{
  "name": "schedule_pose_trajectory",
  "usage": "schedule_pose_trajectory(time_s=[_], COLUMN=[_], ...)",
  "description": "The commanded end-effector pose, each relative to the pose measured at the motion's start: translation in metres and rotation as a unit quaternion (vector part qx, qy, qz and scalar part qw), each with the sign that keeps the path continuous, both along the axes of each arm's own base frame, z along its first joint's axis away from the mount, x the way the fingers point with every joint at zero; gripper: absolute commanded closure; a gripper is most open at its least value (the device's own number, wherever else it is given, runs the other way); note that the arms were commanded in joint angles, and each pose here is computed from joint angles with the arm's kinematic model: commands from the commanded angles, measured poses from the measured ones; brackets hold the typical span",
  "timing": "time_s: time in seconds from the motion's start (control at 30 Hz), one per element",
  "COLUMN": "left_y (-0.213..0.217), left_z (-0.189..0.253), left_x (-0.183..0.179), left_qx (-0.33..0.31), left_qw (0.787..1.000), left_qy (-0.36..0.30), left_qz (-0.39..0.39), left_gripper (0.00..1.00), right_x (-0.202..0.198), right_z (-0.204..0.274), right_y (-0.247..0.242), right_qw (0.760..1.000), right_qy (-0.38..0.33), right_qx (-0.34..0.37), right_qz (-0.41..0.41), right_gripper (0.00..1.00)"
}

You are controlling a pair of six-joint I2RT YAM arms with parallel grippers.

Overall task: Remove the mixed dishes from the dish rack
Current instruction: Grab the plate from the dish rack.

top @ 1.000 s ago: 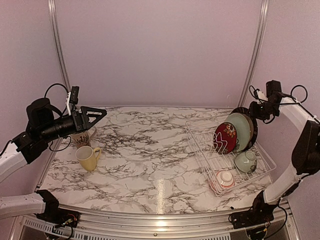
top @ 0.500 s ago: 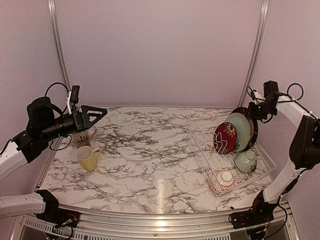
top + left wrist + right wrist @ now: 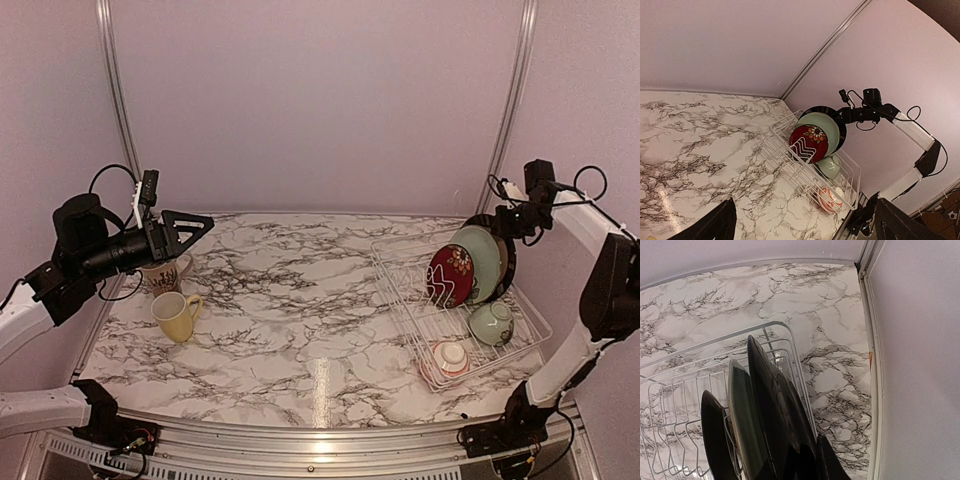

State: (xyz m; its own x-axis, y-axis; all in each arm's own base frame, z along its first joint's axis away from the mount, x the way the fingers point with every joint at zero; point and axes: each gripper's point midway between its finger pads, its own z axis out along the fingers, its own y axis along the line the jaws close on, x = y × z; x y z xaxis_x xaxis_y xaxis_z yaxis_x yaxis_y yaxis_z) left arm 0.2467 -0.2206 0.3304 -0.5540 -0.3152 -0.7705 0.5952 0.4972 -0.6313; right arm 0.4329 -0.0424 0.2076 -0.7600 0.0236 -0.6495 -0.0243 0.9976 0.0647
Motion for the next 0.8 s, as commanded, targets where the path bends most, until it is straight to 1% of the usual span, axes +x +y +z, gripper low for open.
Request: schedule_pose_trajectory(time_s=[0.0,0.07,0.17,0.2,0.23,0.27,0.43,0.47,0.57,0.67,0.77], left_y=[0.000,-0.001,-0.001,-0.001,-0.001,-0.001,0.000,0.000,0.000,0.000,0.000], left_z=[0.016,0.016,0.016,0.016,0.016,0.016,0.016,0.017,0.017,0.017,0.017], left_x=[-0.002,-0.002,-0.002,-0.003,-0.003,-0.003,-0.004,-0.004,-0.004,-0.003,-0.003], left_qx=[-0.008,-0.008,-0.008,-0.009,-0.009,-0.009,-0.007,-0.007,-0.005,-0.002,-0.001], left_qw=[1.000,1.000,1.000,1.000,1.000,1.000,1.000,1.000,1.000,1.000,1.000], left_qy=[-0.020,-0.018,-0.017,-0.017,-0.017,-0.017,-0.019,-0.020,-0.022,-0.023,-0.025], left_qz=[-0.003,-0.005,-0.006,-0.005,-0.005,-0.005,-0.004,-0.005,-0.005,-0.005,-0.006], left_gripper=[0.01,0.01,0.01,0.01,0.01,0.01,0.01,0.01,0.01,0.01,0.01], right_x=[0.002,0.002,0.001,0.001,0.001,0.001,0.003,0.003,0.002,0.000,-0.003], right_z=[0.067,0.070,0.070,0.069,0.067,0.065,0.050,0.049,0.047,0.038,0.024], right_y=[-0.004,-0.005,-0.002,-0.005,-0.009,-0.009,-0.007,-0.008,-0.009,-0.012,-0.016], right_qw=[0.995,0.993,0.993,0.993,0.992,0.993,0.995,0.995,0.995,0.996,0.997], right_qy=[-0.086,-0.091,-0.091,-0.088,-0.084,-0.081,-0.055,-0.051,-0.044,-0.026,-0.001], right_qx=[-0.047,-0.066,-0.072,-0.075,-0.079,-0.077,-0.072,-0.072,-0.072,-0.067,-0.064], right_qz=[-0.025,-0.030,-0.027,-0.037,-0.047,-0.047,-0.043,-0.045,-0.047,-0.049,-0.050], right_gripper=[1.00,1.00,1.00,0.92,0.81,0.75,0.72,0.71,0.62,0.61,0.67])
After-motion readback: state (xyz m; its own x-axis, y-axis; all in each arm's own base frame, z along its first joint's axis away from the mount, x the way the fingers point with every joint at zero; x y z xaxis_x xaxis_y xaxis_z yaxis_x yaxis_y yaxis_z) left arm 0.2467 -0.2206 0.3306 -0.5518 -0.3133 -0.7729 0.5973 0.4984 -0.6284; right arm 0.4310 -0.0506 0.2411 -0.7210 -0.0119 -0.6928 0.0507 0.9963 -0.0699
